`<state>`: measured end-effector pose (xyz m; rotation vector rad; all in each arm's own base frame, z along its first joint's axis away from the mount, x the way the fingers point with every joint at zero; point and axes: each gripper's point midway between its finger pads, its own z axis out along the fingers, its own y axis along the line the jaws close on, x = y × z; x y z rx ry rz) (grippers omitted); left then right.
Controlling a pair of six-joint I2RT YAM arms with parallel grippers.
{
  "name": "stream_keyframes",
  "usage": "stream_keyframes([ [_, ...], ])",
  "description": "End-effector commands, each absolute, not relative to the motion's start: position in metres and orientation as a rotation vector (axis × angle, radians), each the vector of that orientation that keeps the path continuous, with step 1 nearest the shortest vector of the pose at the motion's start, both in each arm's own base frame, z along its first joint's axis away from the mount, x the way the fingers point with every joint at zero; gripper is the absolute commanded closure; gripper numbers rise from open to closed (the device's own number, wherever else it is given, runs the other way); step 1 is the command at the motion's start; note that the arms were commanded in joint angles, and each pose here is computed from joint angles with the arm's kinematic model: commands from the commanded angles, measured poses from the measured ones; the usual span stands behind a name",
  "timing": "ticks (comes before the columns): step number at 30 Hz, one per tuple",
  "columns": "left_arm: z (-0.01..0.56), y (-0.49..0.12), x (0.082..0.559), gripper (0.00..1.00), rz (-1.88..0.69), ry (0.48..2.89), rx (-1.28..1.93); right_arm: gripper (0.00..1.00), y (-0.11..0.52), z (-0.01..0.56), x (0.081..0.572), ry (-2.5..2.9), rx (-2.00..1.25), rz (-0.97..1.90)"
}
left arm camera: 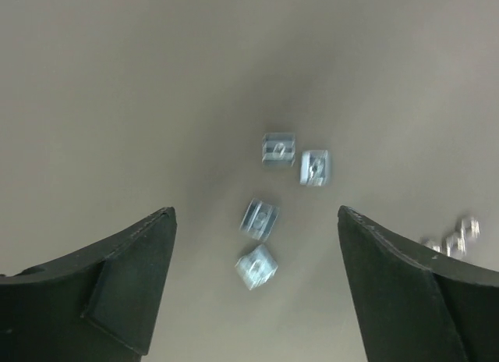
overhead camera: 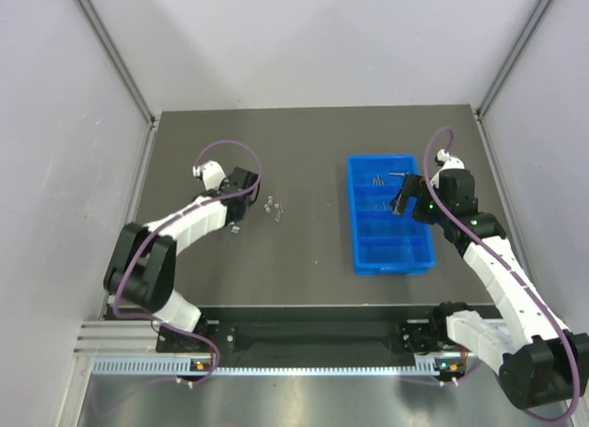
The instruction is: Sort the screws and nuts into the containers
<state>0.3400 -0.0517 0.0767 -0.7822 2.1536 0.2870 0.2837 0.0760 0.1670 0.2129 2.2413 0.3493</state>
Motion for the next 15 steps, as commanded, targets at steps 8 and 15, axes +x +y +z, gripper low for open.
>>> stream_keyframes([
  [8,0.067,-0.034,0.387,0.23,0.294,2.08,-0.915,0.0,0.075,0.174,0.289,2.217,0.198,0.328],
  [15,0.05,-0.034,0.389,0.33,0.295,2.13,-0.878,0.0,0.075,0.175,0.296,2.216,0.204,0.318],
])
